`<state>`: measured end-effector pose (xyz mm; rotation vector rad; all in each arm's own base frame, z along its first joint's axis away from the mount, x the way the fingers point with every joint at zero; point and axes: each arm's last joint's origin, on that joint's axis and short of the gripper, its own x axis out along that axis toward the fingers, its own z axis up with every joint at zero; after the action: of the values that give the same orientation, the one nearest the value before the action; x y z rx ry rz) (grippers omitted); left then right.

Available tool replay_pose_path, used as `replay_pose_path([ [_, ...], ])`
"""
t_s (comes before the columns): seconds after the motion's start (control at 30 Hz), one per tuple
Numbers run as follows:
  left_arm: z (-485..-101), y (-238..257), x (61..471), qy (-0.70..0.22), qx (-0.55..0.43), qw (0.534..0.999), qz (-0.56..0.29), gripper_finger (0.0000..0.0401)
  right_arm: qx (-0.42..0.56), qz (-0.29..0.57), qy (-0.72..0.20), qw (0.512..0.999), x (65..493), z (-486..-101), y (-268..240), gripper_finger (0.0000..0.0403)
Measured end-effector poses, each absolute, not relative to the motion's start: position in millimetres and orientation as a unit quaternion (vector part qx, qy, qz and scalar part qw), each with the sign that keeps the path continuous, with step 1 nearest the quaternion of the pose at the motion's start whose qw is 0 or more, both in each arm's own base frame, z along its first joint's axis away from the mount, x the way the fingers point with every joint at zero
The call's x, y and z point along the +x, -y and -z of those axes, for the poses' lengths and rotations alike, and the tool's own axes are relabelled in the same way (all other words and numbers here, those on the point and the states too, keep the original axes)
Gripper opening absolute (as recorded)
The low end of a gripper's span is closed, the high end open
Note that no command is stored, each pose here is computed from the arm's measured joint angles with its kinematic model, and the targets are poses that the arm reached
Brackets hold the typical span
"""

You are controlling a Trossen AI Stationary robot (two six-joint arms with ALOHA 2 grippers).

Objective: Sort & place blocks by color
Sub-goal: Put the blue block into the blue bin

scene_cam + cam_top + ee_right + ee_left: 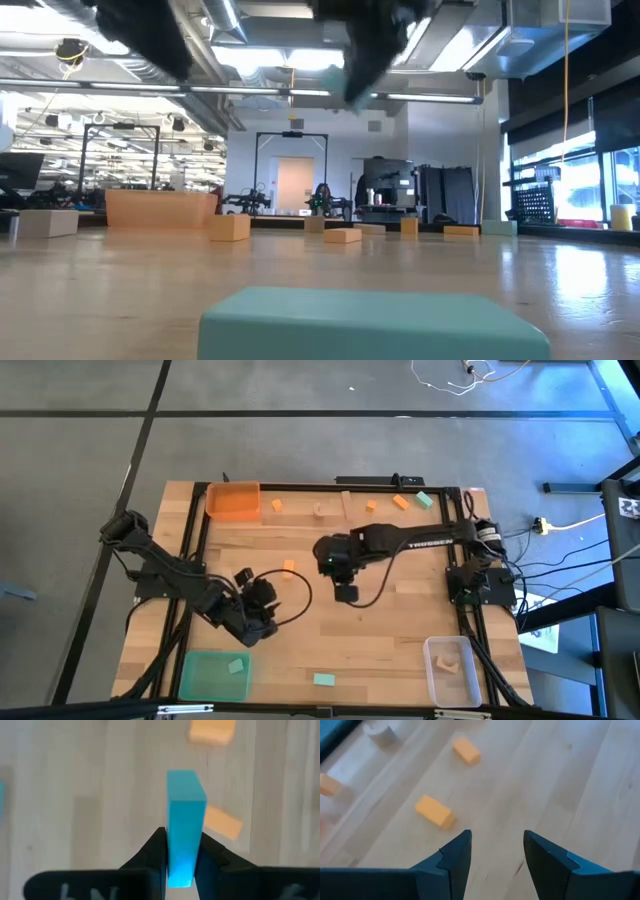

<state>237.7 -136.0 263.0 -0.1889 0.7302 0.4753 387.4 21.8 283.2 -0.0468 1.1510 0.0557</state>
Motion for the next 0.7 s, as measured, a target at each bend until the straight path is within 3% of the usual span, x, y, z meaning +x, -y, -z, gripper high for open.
replay_pose_path([
  [0.2, -287.7, 131.9, 237.3, -0.280, -0.052, 0.935, -0.211, 0.0171, -0.032, -0.030, -0.499, 0.865, 393.2, -305.1, -36.6, 0.0058],
  [0.47, -306.9, 124.2, 253.4, -0.237, 0.082, 0.956, -0.154, 0.0171, -0.051, -0.028, -0.468, 0.882, 396.9, -308.6, -52.6, 0.0058],
  [0.7, -307.0, 101.4, 265.6, -0.249, 0.062, 0.953, -0.158, 0.0171, -0.063, -0.021, -0.462, 0.885, 396.5, -309.2, -61.2, 0.0058],
])
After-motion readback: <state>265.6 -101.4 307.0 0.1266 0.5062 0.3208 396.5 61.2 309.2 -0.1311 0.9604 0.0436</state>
